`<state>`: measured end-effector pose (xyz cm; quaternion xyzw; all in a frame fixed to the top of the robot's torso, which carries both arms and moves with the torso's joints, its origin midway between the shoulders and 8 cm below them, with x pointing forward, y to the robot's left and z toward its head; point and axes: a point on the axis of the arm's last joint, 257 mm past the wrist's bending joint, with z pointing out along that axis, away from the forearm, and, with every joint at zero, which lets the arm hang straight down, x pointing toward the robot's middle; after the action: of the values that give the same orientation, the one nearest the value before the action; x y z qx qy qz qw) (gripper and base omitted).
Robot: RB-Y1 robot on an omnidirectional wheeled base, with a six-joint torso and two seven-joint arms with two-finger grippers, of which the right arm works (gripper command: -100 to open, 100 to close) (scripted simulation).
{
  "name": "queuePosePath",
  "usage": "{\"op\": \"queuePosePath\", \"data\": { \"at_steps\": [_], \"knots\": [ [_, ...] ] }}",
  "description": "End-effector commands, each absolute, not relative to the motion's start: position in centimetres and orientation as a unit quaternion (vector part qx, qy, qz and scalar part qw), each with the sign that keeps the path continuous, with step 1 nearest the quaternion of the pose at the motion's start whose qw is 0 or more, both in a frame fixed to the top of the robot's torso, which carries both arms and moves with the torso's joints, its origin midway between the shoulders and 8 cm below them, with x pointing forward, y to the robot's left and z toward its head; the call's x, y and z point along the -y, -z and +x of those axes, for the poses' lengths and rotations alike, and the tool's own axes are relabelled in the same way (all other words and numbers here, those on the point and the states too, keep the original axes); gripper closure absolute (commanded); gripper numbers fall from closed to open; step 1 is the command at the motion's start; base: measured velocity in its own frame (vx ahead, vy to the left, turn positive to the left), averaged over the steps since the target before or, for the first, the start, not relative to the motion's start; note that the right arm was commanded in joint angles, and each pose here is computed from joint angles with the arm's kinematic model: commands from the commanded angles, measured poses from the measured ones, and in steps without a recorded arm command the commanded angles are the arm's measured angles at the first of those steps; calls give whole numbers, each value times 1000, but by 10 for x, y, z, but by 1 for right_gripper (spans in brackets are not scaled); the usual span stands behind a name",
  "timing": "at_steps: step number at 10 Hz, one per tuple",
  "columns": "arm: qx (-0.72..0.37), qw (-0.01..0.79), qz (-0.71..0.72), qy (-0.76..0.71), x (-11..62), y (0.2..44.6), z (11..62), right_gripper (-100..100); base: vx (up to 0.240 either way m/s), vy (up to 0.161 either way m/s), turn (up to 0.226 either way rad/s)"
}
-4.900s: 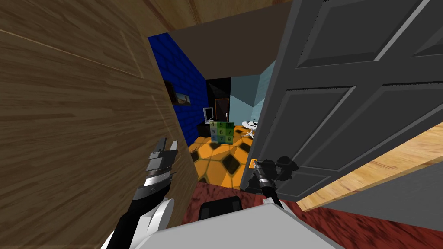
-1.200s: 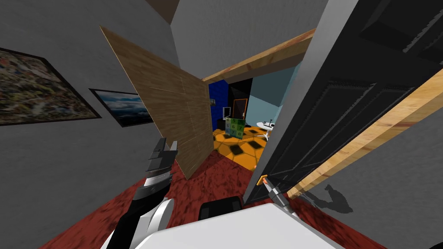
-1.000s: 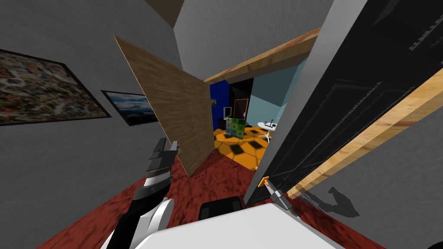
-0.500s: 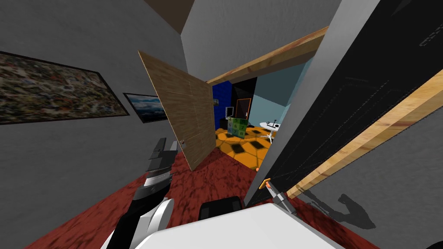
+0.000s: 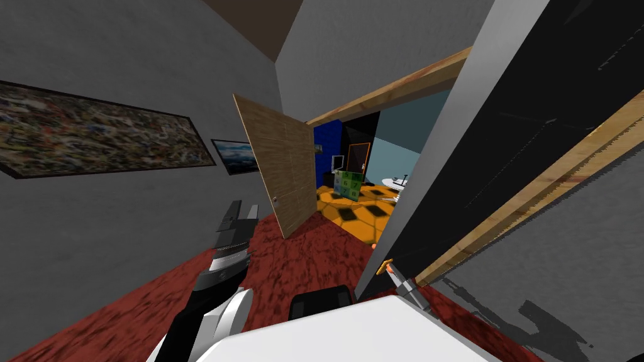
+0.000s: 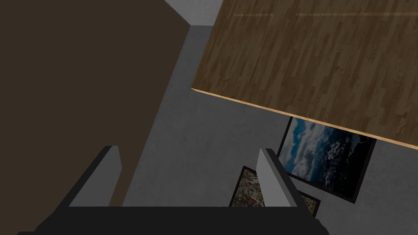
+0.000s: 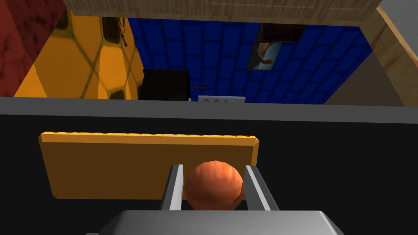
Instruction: Pull the door open
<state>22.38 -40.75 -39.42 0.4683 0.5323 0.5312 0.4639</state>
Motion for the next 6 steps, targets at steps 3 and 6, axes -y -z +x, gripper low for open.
{"op": "queuePosePath", "data": {
  "at_steps": [3,6],
  "knots": [
    [-535,463,463,-534,411,392,225,100,-227,-60,141],
    [-537,458,464,-535,407,394,225,100,-142,-36,81]
  ]
}}
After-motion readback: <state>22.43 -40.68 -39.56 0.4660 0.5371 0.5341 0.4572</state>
